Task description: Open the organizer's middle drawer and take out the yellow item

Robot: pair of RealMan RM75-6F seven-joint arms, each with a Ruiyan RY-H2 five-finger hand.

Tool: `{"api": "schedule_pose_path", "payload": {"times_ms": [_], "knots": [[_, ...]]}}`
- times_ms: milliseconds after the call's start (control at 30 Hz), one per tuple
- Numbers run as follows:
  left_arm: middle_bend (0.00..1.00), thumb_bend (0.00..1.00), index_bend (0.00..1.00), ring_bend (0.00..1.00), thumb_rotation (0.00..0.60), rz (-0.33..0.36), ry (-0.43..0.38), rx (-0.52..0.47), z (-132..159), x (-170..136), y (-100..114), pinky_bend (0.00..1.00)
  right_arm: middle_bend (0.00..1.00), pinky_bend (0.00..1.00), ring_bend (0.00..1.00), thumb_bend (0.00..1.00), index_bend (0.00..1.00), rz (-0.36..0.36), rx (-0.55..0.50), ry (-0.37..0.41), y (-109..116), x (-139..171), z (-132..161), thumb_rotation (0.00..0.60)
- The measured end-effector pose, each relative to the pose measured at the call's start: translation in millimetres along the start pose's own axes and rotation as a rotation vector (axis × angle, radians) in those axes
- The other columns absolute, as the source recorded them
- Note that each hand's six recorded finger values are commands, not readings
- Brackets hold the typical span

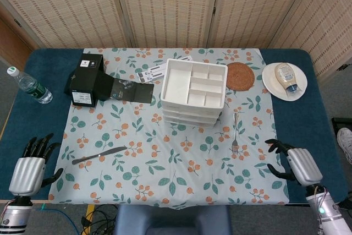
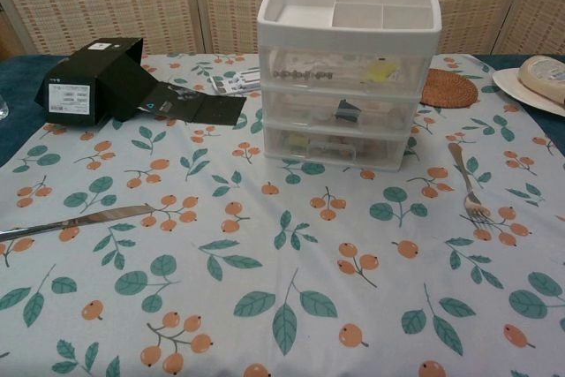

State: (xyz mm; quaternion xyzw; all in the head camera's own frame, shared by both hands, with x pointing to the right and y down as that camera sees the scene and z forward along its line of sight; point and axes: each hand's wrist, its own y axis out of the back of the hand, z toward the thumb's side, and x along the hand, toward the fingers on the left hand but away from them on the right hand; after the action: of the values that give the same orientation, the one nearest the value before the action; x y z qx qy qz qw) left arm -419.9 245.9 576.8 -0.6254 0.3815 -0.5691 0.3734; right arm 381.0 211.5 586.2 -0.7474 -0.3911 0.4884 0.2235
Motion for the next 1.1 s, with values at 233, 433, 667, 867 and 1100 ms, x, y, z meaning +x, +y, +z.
{"api": "schedule_pose_path", "payload": {"times_ms": [233, 433, 667, 867, 1100], "knots": [[0.11, 0.22, 0.23, 0.13, 0.600, 0.004, 0.014, -0.002, -6.5, -4.7, 1.1, 0.08, 0.70, 0.99, 0.88, 0.42, 0.16, 0.193, -0.229, -0.019, -31.1, -24.7, 23.3, 0.600], [0.11, 0.22, 0.23, 0.13, 0.600, 0.010, 0.026, -0.001, -12.2, -8.1, 3.5, 0.08, 0.75, 1.00, 0.93, 0.48, 0.06, 0.332, -0.407, -0.029, -58.6, -51.3, 50.7, 0.600], [0.11, 0.22, 0.23, 0.13, 0.600, 0.011, 0.026, -0.003, -14.0, -9.2, 4.3, 0.08, 0.76, 1.00, 0.95, 0.52, 0.00, 0.382, -0.547, -0.008, -81.6, -78.3, 82.5, 0.600], [0.11, 0.22, 0.23, 0.13, 0.600, 0.017, 0.026, -0.003, -15.4, -9.4, 6.0, 0.08, 0.76, 1.00, 0.95, 0.53, 0.00, 0.391, -0.619, 0.025, -92.8, -96.2, 104.8, 0.600], [0.11, 0.22, 0.23, 0.13, 0.600, 0.014, 0.030, -0.001, -17.9, -9.8, 5.6, 0.08, 0.76, 1.00, 0.95, 0.53, 0.00, 0.361, -0.694, 0.066, -93.7, -112.4, 126.8, 0.600]]}}
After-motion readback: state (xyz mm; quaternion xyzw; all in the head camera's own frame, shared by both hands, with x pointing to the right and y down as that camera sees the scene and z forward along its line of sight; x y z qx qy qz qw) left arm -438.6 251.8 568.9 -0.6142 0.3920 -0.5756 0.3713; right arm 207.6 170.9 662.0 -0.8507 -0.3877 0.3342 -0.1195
